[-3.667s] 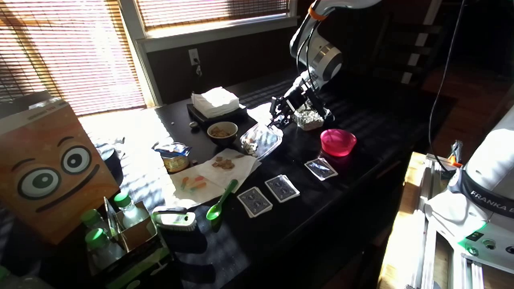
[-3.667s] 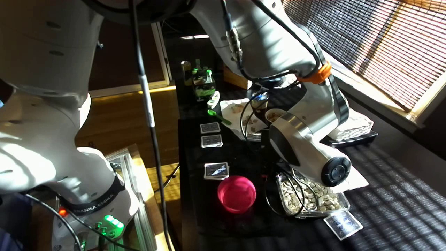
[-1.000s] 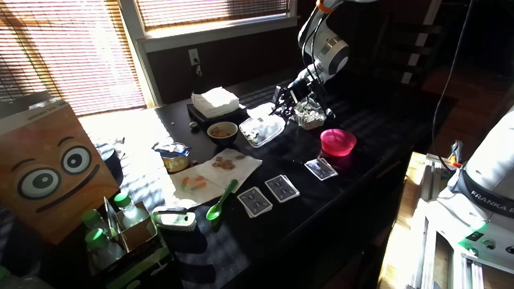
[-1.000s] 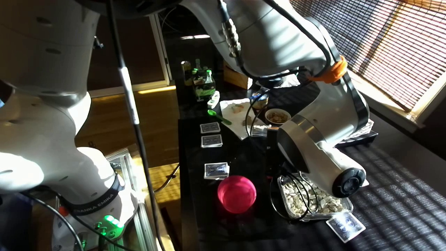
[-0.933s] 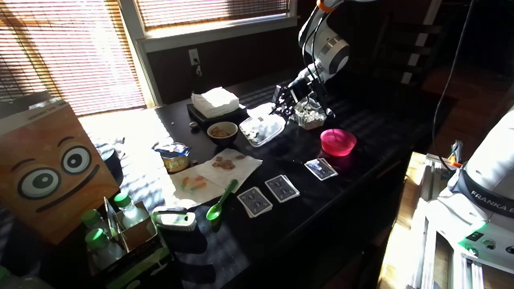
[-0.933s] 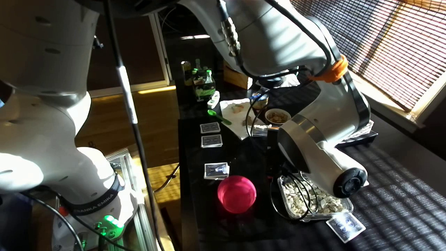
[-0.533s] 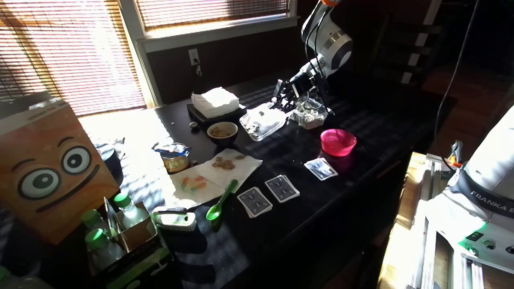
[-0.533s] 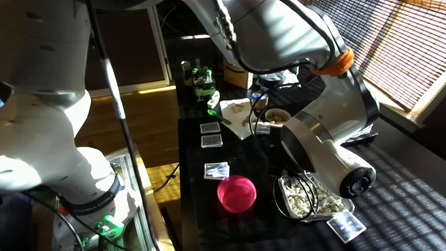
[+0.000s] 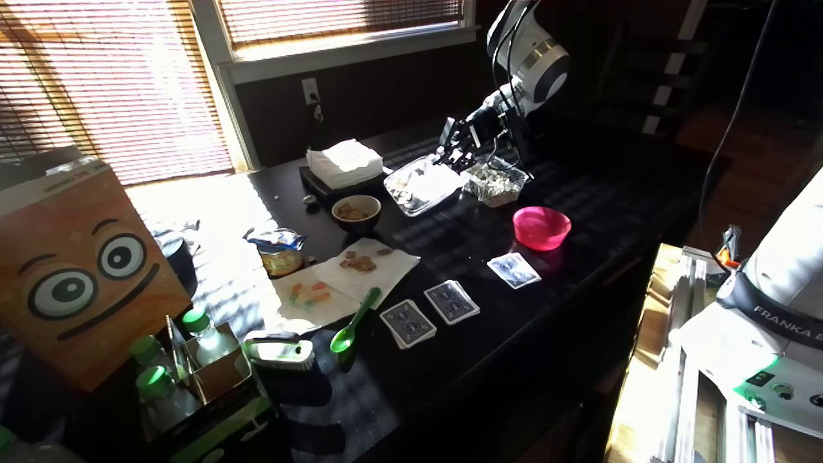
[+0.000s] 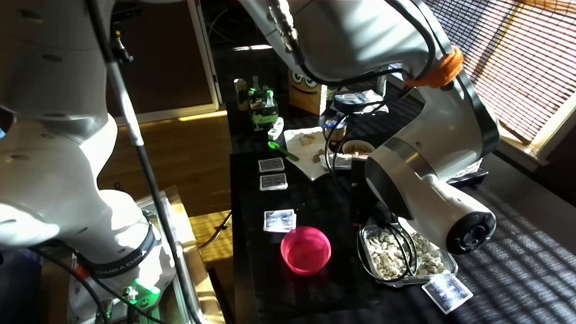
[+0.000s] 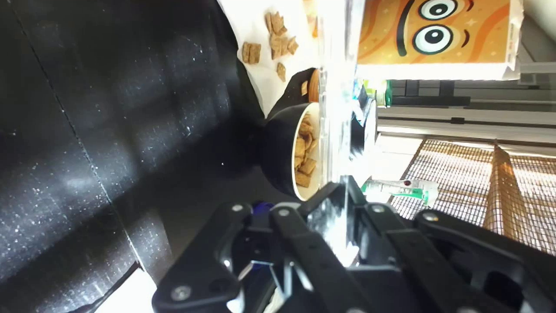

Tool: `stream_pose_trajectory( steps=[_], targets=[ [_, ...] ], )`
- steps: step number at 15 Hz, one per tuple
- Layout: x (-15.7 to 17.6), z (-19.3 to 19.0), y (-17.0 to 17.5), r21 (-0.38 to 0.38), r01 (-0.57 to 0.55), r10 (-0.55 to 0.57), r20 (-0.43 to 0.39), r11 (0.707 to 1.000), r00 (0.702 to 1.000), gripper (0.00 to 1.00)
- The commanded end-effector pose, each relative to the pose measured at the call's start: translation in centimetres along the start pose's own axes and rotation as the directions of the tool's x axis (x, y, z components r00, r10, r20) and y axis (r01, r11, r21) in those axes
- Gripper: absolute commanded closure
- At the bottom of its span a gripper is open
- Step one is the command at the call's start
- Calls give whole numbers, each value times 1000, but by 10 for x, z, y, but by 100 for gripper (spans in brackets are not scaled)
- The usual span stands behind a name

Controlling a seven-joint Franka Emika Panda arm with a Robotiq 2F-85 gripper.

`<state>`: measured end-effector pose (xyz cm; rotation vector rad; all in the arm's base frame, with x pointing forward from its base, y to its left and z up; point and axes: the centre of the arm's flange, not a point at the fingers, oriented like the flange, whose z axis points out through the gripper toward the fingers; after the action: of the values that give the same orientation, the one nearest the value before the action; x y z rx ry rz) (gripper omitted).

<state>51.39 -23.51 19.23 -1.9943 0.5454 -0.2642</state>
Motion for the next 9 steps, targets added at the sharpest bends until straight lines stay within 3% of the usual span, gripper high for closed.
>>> stream_pose_trajectory(
  steps=[1, 9],
  targets=[
    [-10, -8, -9, 24, 17, -17, -12, 1000, 1000, 98],
    [-13, -22, -12, 39, 27, -26, -30, 999, 999, 98]
  ],
)
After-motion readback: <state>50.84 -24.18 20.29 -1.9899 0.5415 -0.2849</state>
